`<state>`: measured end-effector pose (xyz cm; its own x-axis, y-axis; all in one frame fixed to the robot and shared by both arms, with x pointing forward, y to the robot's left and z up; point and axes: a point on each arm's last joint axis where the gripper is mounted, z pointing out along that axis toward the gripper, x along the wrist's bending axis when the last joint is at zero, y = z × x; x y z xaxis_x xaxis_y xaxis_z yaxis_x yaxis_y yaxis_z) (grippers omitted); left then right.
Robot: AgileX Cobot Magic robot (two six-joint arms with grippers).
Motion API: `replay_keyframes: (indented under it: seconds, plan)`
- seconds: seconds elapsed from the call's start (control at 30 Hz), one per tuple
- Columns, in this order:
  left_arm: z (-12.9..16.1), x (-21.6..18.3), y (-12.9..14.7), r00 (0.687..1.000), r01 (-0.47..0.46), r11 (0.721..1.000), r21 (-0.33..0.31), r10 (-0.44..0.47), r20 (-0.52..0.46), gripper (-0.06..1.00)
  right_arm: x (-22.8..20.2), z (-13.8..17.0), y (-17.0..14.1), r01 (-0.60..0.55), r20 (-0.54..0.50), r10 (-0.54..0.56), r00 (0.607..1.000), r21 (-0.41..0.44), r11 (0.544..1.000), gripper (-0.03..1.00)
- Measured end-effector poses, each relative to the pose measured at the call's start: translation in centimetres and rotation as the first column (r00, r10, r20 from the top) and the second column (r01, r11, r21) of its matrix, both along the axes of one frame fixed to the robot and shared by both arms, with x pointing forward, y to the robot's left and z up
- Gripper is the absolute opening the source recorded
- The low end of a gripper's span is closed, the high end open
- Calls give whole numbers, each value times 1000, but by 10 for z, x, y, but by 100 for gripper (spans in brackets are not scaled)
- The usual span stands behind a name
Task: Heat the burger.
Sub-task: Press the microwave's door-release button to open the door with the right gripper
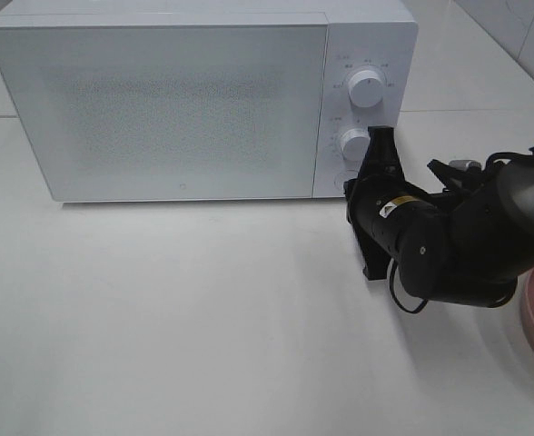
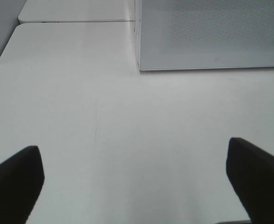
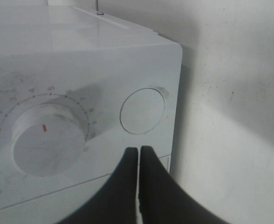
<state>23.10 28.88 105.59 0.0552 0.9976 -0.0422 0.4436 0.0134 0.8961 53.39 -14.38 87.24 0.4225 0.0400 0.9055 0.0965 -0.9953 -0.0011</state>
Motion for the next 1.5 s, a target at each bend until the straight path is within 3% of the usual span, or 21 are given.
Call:
replay_keyframes:
  seconds: [0.73, 1.5]
  plan:
    - [0, 0, 0, 1000, 0, 1000, 0, 0, 0, 99, 31, -24, 3, 50, -22, -49, 999, 24, 998, 2]
    - [0, 0, 0, 1000, 0, 1000, 0, 0, 0, 99, 42, -23, 7, 105, 35, -106, 994, 37, 994, 2]
